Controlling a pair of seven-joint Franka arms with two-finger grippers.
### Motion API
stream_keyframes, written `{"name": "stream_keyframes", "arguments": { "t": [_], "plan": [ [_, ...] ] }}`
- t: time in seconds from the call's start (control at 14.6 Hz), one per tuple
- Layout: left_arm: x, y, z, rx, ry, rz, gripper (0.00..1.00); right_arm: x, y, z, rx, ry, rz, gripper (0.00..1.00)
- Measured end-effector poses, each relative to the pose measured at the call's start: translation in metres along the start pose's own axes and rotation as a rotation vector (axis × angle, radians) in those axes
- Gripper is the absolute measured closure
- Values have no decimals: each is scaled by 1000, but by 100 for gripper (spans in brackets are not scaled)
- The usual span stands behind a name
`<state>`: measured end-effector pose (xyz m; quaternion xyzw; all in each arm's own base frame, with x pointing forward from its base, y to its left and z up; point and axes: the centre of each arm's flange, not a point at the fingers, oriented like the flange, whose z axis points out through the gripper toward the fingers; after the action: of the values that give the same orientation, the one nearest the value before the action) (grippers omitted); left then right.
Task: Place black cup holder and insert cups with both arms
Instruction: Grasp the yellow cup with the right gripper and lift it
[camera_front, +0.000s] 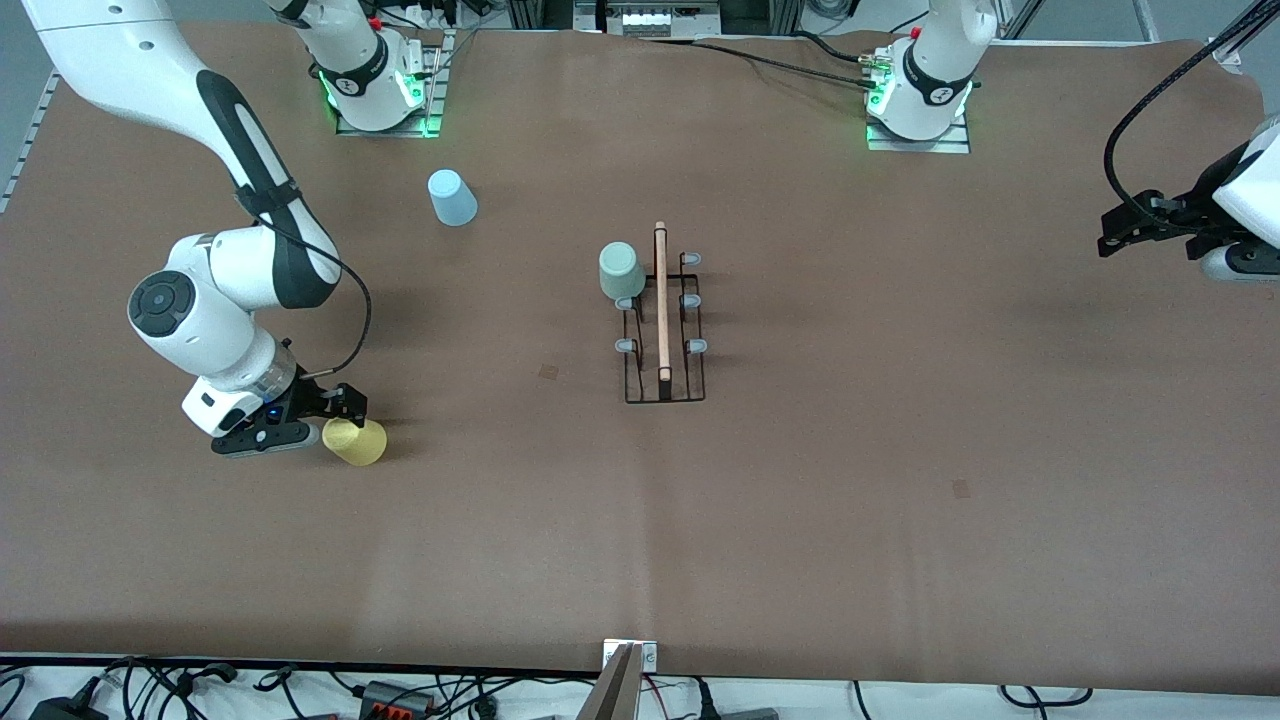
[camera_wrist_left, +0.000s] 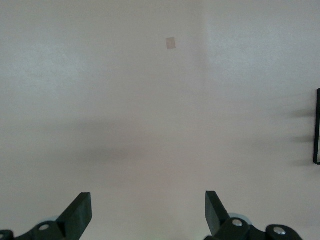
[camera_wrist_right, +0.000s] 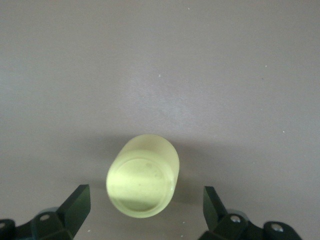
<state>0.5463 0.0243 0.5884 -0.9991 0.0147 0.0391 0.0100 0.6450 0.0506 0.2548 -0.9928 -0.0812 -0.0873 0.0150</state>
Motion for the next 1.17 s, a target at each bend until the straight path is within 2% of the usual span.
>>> {"name": "stream_keyframes", "arguments": {
  "t": [0.96,1.03,1.17],
  "plan": [
    [0,-1,0,0,0,-1,0,-5,-7,34,12,13,-7,0],
    [0,-1,0,0,0,-1,0,-4,-7,34,12,14,-8,5],
    [0,-1,0,0,0,-1,0,-4,-7,34,12,15,-8,26]
  ]
}}
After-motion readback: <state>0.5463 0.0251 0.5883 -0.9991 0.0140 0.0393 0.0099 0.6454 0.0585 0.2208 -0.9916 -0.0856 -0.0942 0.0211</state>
